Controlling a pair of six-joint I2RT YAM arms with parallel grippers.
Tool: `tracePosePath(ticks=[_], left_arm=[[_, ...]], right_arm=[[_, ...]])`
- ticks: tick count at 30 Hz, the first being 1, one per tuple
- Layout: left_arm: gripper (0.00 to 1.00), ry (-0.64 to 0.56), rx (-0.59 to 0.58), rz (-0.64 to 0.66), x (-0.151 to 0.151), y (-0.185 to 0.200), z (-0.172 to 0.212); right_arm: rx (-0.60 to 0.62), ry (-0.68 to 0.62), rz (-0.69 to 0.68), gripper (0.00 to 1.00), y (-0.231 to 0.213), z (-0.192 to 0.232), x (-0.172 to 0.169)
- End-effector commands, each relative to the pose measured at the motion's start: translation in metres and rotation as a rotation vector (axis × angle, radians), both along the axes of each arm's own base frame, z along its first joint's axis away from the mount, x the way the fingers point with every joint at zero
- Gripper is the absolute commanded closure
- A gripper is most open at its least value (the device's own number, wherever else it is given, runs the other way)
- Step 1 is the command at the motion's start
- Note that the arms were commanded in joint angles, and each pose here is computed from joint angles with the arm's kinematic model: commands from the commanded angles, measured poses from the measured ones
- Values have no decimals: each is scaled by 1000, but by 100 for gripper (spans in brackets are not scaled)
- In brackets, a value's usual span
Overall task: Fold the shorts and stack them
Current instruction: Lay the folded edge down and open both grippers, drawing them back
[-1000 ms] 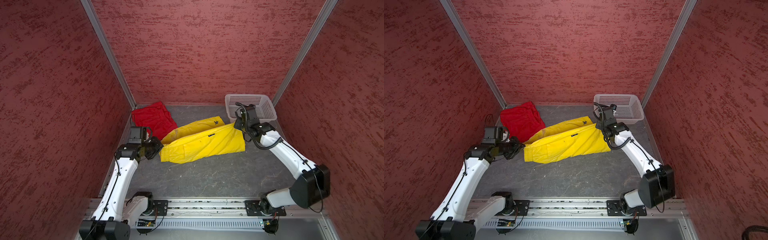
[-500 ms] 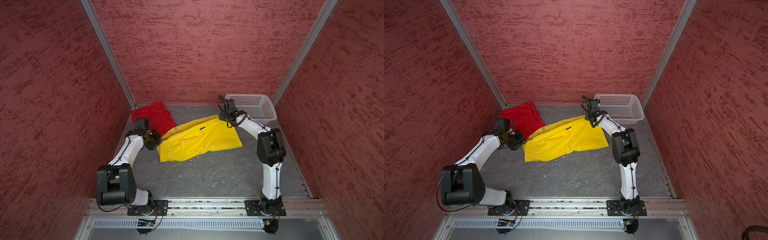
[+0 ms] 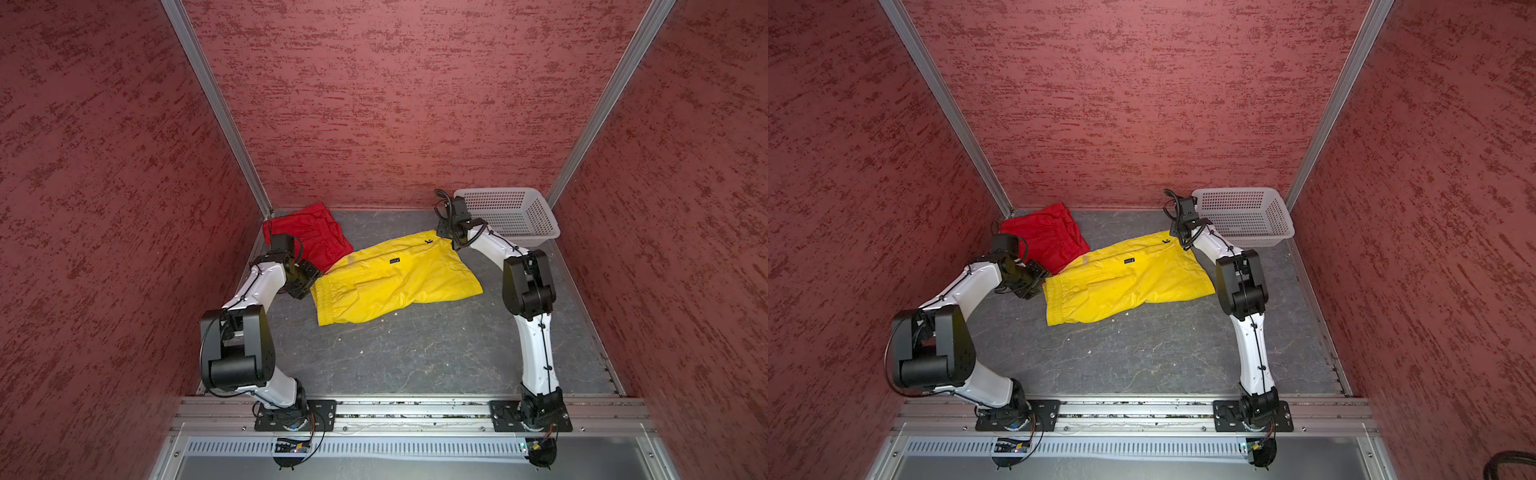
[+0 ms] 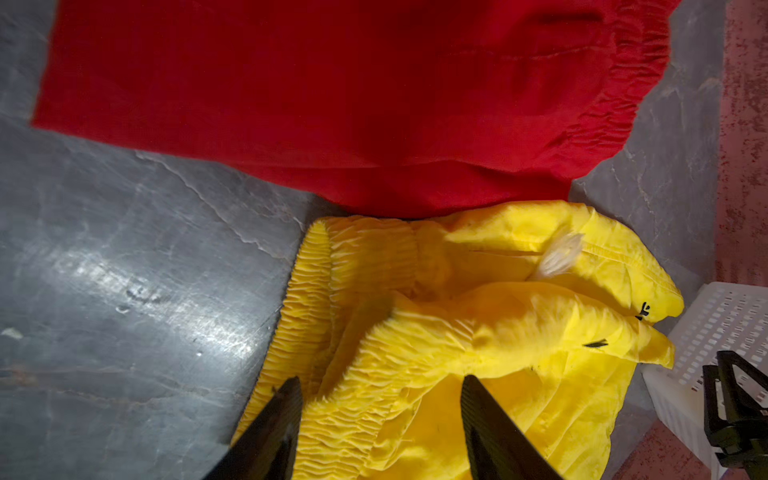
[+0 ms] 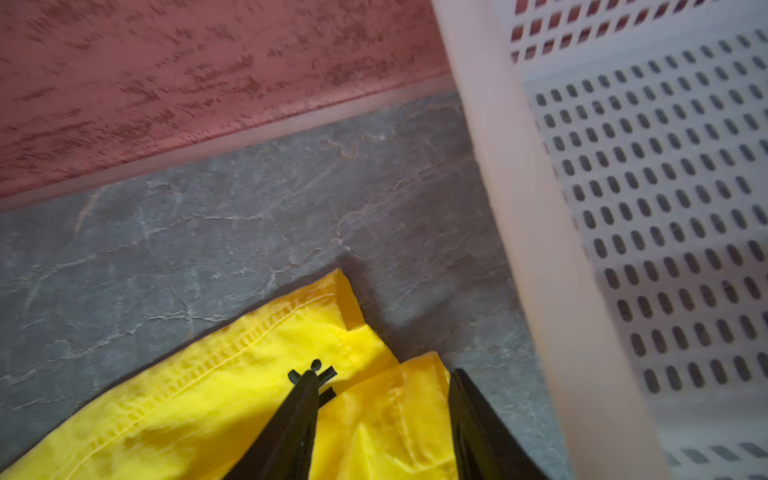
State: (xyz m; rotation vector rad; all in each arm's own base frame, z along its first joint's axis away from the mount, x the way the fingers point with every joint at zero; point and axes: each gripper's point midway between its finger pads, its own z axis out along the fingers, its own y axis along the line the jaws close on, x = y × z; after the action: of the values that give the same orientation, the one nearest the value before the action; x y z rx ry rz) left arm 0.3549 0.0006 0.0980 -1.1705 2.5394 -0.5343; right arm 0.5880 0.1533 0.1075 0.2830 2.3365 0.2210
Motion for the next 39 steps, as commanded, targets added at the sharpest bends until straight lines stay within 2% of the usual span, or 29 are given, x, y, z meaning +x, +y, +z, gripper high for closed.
tracePosePath(ticks=[1, 4, 5, 8, 11, 14, 20, 24, 30, 36, 39], left_arm=[[38, -99, 15, -23, 8, -6, 37], [45, -136, 58, -35, 5, -13, 57], [48, -154, 75, -44, 4, -18, 63], [61, -186, 87, -116, 3, -45, 72], [73, -177, 66, -196, 3, -78, 64], [78, -150, 57, -261, 6, -108, 47], [77, -67, 45, -342, 8, -145, 10], [76, -18, 40, -364, 4, -154, -8], [77, 30, 71, -374, -3, -149, -22], [77, 80, 59, -384, -14, -148, -38], [75, 72, 63, -389, -14, -145, -32]], right_arm=[[54, -126, 54, 61, 13, 68, -11], [18, -121, 87, 97, 25, 72, -32], [-14, -107, 96, 100, 29, 68, -39], [-78, -27, 124, 100, 37, 42, -56], [-81, 55, 152, 100, 42, 7, -69], [-74, 103, 166, 100, 45, -21, -74], [-73, 155, 184, 100, 55, -57, -61], [-85, 165, 178, 100, 62, -73, -36], [-55, 67, 130, 100, 63, -54, 11], [31, 13, 139, 87, 72, -48, 58], [120, 5, 158, 86, 81, -49, 71]])
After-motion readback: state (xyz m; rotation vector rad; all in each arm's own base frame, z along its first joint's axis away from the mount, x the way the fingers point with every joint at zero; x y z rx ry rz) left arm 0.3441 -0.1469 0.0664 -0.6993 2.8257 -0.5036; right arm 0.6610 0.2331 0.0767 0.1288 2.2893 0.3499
